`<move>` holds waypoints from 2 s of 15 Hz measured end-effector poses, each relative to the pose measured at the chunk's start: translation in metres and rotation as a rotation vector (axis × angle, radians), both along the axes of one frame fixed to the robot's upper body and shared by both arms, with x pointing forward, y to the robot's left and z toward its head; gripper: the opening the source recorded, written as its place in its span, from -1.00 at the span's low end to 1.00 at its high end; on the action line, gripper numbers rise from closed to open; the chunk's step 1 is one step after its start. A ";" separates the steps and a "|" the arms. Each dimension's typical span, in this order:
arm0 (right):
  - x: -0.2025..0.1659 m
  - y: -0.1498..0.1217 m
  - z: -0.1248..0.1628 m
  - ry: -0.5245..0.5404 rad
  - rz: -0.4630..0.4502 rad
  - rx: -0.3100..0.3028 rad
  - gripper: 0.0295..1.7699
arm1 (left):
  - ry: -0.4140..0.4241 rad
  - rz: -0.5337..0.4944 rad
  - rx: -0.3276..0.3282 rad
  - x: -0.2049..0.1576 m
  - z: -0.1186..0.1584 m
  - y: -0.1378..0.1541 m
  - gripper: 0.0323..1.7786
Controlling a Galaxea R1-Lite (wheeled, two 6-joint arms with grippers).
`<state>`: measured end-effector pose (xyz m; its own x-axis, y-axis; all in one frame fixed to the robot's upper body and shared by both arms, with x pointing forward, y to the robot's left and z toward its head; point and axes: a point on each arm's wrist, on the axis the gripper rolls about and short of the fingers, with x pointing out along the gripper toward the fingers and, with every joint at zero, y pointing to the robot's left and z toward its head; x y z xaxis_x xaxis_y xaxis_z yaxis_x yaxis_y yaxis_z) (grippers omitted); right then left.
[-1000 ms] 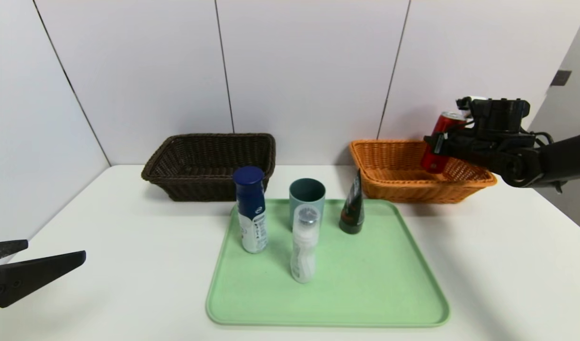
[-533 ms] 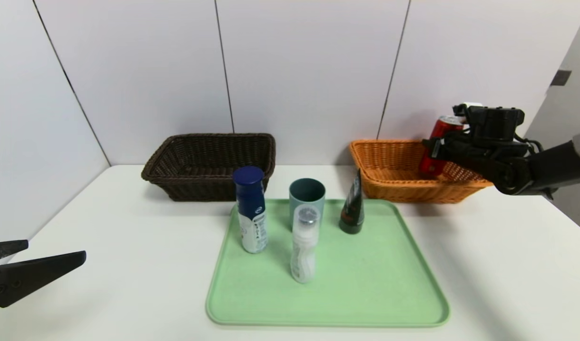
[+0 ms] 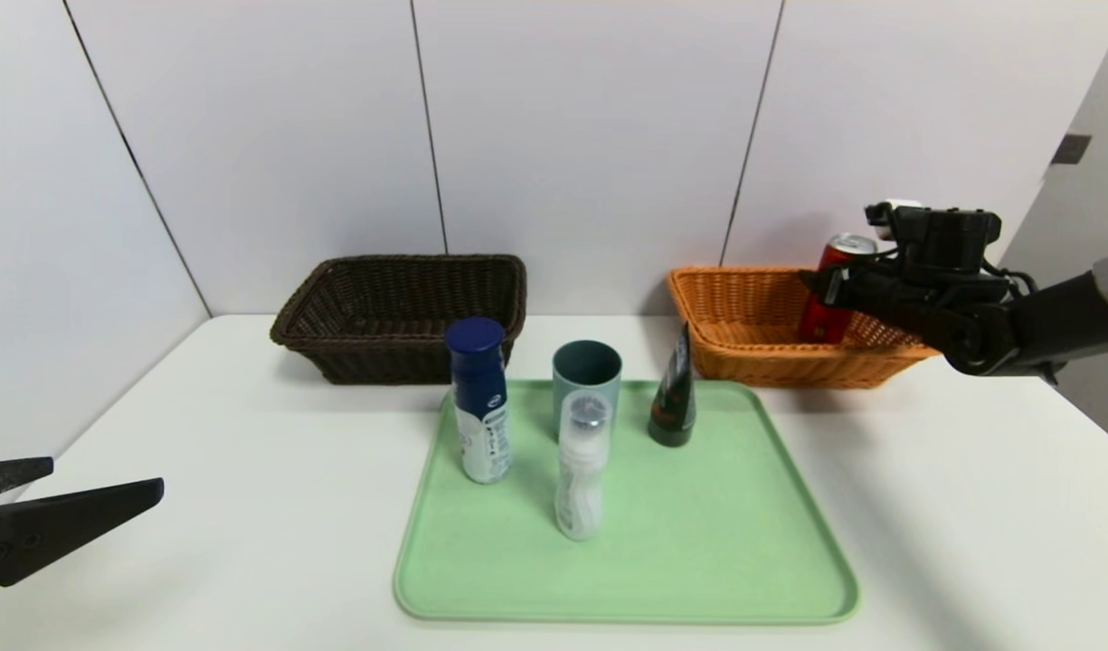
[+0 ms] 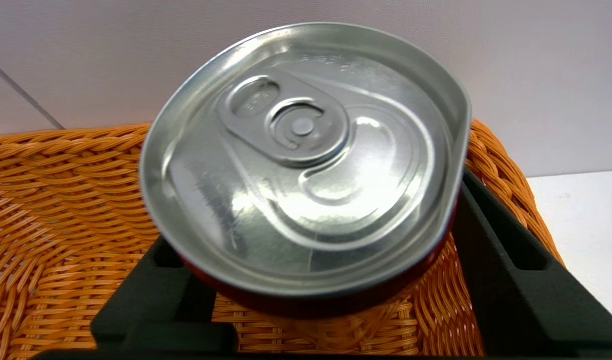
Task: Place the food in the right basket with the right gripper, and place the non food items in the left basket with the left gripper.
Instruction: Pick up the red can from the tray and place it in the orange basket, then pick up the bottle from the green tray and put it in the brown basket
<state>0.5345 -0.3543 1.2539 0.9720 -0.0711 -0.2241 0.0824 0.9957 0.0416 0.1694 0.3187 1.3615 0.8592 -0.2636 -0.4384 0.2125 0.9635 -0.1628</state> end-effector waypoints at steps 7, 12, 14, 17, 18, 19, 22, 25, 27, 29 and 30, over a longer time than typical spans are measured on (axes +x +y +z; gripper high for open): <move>-0.028 0.002 0.057 -0.064 0.021 -0.052 0.78 | -0.039 -0.001 -0.009 0.000 0.015 0.000 0.90; -0.090 0.006 0.130 0.013 0.058 -0.038 0.85 | 0.043 -0.032 -0.020 -0.012 0.031 -0.001 0.90; -0.126 0.010 0.160 0.058 0.081 -0.023 0.87 | 0.088 -0.068 -0.025 -0.015 0.040 -0.004 0.90; -0.176 0.013 0.194 0.106 0.086 0.011 0.89 | 0.041 -0.086 -0.037 -0.007 0.047 -0.008 0.90; -0.190 0.013 0.201 0.108 0.084 0.011 0.89 | 0.010 -0.092 -0.044 -0.004 0.048 -0.009 0.90; -0.202 0.013 0.207 0.109 0.083 0.011 0.90 | -0.026 -0.105 -0.051 -0.002 0.048 -0.011 0.90; -0.234 0.014 0.222 0.120 0.085 0.011 0.91 | -0.064 -0.114 -0.052 0.000 0.050 -0.014 0.90; -0.256 0.015 0.226 0.122 0.083 0.012 0.91 | -0.054 -0.039 -0.062 0.012 0.060 -0.026 0.90; -0.266 0.015 0.221 0.132 0.075 0.007 0.91 | -0.051 -0.030 -0.113 0.020 0.066 -0.040 0.90; -0.272 0.015 0.217 0.139 0.060 0.002 0.91 | -0.044 -0.087 -0.126 0.026 0.059 -0.055 0.90; -0.275 0.015 0.215 0.144 0.050 0.000 0.91 | -0.041 -0.120 -0.126 0.028 0.053 -0.062 0.90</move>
